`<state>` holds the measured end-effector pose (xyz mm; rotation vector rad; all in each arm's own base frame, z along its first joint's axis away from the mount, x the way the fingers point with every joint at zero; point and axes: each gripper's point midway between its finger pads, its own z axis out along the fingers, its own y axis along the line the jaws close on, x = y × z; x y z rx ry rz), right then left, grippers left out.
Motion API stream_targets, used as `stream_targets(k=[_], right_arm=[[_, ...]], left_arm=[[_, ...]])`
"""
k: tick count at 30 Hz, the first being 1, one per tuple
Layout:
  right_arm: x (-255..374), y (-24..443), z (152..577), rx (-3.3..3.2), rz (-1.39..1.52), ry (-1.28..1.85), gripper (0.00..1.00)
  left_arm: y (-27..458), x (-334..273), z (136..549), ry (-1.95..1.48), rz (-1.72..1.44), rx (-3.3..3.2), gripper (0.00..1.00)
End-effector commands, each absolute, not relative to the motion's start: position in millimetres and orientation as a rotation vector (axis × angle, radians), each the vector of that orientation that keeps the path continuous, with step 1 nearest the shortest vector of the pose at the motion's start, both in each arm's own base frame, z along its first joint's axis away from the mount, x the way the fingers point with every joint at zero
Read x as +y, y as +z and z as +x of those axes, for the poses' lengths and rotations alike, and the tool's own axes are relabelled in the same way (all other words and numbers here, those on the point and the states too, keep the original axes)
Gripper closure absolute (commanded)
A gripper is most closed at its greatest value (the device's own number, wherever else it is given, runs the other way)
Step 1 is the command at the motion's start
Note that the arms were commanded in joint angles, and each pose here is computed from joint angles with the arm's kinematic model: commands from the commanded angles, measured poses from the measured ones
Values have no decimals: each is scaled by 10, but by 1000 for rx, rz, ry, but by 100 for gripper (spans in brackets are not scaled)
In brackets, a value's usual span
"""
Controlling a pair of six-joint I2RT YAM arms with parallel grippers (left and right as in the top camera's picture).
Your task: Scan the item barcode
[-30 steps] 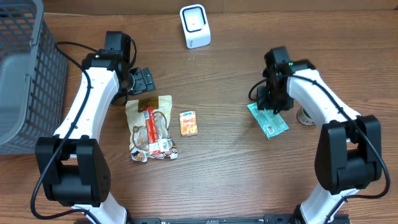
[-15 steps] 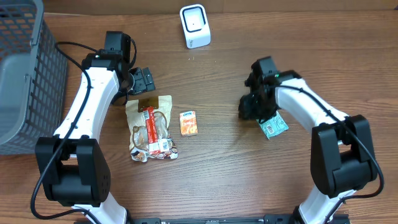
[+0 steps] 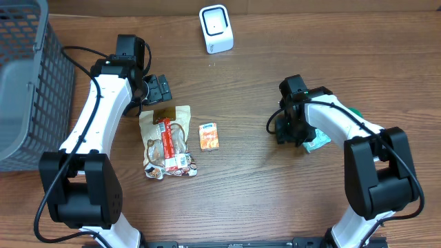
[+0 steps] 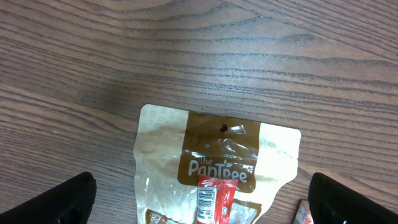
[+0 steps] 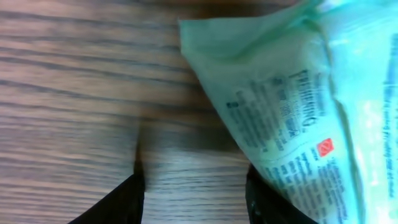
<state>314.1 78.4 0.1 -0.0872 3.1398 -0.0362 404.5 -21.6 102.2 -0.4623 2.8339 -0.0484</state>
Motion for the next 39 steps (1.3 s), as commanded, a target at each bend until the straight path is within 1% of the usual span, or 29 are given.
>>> stream_targets(k=[1, 11, 14, 16, 19, 23, 26, 29, 32, 33, 35, 39], right_arm=[[511, 53, 3197, 3098, -31, -188, 47], [275, 76, 3269, 3059, 108, -289, 46], [325, 97, 3302, 3056, 111, -248, 47], [482, 132, 3304, 3080, 102, -127, 47], [833, 236, 3300, 3112, 78, 142, 47], [1415, 423, 3293, 3094, 26, 550, 48], [1822, 527, 3257, 3059, 4, 770, 48], [2103, 552, 3238, 3029, -50, 798, 48], [2481, 578, 3205, 2955, -219, 790, 48], [2531, 573, 3206, 2945, -228, 767, 48], [2659, 530, 3232, 2904, -205, 614, 48], [2845, 536, 3241, 2826, -235, 501, 48]], left_arm=[[1103, -214, 4080, -44, -432, 2813, 0], [1102, -214, 4079, -44, -432, 2813, 0], [1103, -214, 4080, -44, -432, 2813, 0], [1103, -214, 4080, -44, -431, 2813, 0], [1103, -214, 4080, -44, -431, 2813, 0], [1103, -214, 4080, -44, -431, 2813, 0], [1103, -214, 4080, -44, -432, 2813, 0], [1103, -214, 4080, -44, -432, 2813, 0], [1103, -214, 4080, -44, -431, 2813, 1], [1103, -214, 4080, -44, -431, 2813, 0], [1103, -214, 4079, -44, -432, 2813, 0], [1102, -214, 4079, -44, -432, 2814, 1]])
